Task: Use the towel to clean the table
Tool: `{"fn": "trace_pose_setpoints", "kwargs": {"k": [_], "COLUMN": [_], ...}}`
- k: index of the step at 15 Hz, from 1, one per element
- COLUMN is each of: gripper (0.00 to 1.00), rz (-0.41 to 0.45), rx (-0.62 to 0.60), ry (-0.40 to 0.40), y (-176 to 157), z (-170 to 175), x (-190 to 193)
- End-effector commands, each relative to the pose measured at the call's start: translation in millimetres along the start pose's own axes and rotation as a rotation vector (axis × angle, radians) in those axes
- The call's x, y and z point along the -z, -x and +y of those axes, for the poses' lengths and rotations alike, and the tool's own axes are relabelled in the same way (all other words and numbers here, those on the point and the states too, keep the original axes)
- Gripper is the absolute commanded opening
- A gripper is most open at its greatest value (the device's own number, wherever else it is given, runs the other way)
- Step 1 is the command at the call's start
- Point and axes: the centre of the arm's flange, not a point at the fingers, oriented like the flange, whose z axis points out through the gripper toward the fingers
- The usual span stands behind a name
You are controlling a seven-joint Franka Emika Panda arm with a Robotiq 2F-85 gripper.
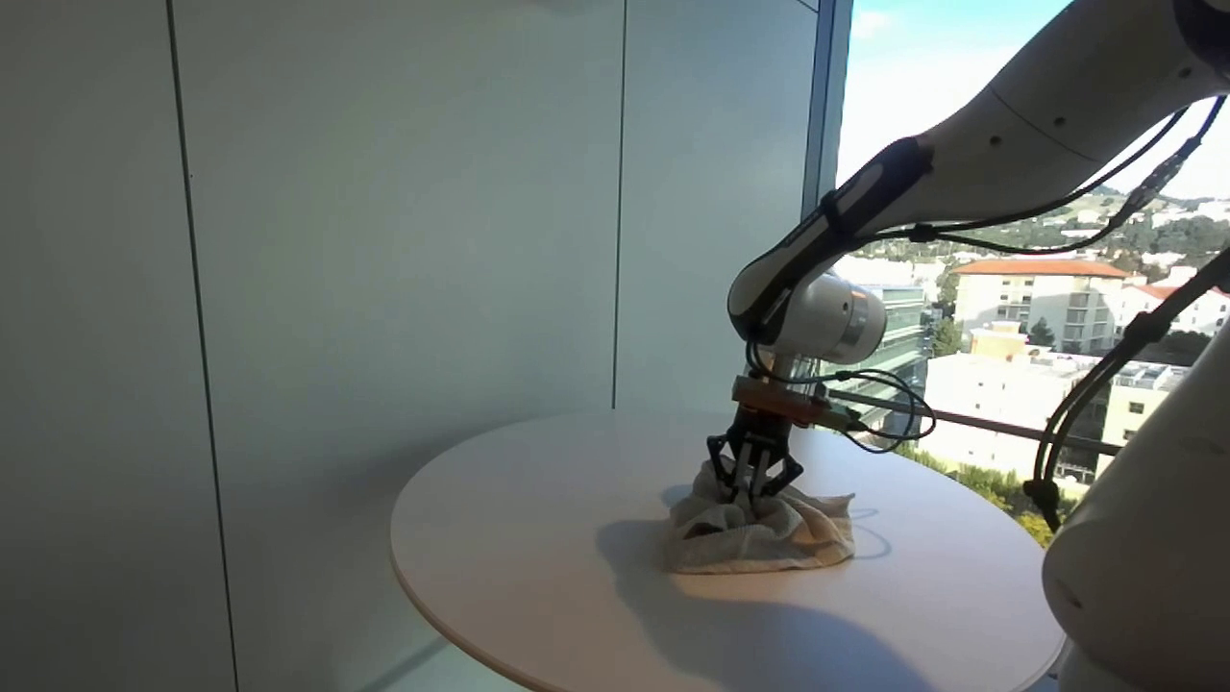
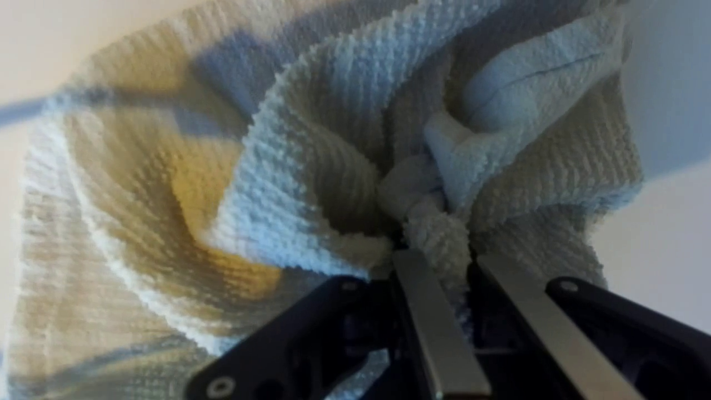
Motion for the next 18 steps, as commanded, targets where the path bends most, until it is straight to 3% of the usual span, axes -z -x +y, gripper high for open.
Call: {"fn": "trace_pose_setpoints", "kwargs": {"k": [1,9,12,13,15,18], "gripper": [0.08,0.08,0.08,0.08,0.08,0.08], "rz": [0.006,0.078,0.106,0.123,0.145,0.056], "rx": [0.182,0.656,0.835,0.886,0.870,0.759], "ry": [0.072,0.198,0.269,0.304,0.452,0.526], "y": [-4.9,69.0,99.9,101.7,72.1,18.2], "z": [-79.3,-275.6,-333.5,-342.6,-330.5,-271.2], "x": [-35.9,-35.4,-38.9,-38.9,-43.2,-51.5]}}
